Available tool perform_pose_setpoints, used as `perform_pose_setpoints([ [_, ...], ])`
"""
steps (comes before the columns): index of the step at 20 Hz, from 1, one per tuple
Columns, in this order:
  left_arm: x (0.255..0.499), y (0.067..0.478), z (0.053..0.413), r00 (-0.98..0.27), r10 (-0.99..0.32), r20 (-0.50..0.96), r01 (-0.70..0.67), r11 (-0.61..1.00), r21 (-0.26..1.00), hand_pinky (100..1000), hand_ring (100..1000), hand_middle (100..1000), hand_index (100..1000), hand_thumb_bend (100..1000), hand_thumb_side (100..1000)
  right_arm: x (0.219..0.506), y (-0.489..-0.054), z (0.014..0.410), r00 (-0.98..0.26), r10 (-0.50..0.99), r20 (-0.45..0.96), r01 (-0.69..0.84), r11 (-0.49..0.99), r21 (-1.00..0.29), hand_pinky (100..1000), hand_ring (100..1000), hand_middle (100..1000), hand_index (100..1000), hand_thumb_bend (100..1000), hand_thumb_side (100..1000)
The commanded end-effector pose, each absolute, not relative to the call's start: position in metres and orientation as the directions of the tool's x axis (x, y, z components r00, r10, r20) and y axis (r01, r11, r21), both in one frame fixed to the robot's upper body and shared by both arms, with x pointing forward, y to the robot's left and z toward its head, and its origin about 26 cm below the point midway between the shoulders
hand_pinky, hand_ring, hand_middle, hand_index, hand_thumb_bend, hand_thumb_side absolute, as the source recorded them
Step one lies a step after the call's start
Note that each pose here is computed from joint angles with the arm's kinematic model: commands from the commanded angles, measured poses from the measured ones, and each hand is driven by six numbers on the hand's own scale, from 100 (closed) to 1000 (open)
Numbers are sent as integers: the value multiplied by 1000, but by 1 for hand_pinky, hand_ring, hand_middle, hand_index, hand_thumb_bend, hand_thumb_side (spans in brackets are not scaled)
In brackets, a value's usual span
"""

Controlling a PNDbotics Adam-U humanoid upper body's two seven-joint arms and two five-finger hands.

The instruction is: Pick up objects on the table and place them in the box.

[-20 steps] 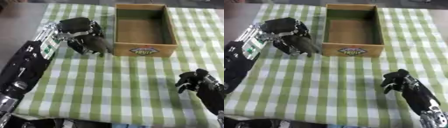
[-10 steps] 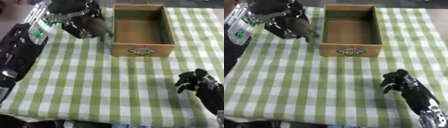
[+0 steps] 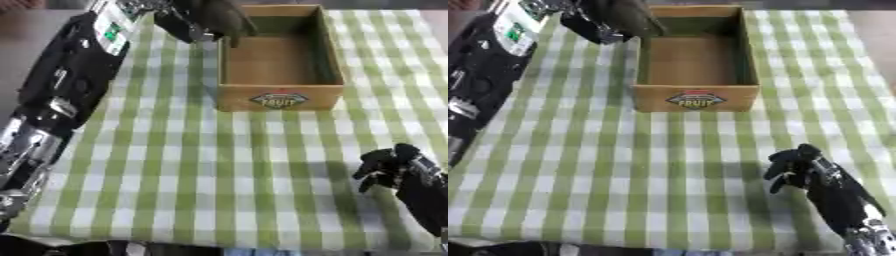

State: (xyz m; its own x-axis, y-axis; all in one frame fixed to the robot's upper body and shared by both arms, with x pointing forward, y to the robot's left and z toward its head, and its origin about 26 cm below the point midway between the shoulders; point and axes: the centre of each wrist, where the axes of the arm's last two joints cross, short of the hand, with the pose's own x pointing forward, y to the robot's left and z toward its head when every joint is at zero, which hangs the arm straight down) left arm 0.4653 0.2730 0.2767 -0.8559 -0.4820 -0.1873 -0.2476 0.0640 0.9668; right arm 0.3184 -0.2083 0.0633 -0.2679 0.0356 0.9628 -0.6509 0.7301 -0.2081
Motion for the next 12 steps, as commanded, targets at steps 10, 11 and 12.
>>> perform_pose_setpoints([
  [10,483,264,264,-846,-461,-267,-289,-24,957,100,100,210,493,211,100,324,-197,78,-315,40,948,-688,678,-257,485,610,545,700,100,1000],
  [11,483,264,260,-843,-465,-269,-290,-28,957,100,100,218,501,219,100,325,-196,78,-317,39,948,-689,677,-258,485,610,545,700,100,1000],
  [12,484,264,258,-840,-469,-274,-292,-34,956,112,128,255,533,235,108,325,-196,79,-318,38,947,-690,676,-259,485,610,545,700,100,1000],
])
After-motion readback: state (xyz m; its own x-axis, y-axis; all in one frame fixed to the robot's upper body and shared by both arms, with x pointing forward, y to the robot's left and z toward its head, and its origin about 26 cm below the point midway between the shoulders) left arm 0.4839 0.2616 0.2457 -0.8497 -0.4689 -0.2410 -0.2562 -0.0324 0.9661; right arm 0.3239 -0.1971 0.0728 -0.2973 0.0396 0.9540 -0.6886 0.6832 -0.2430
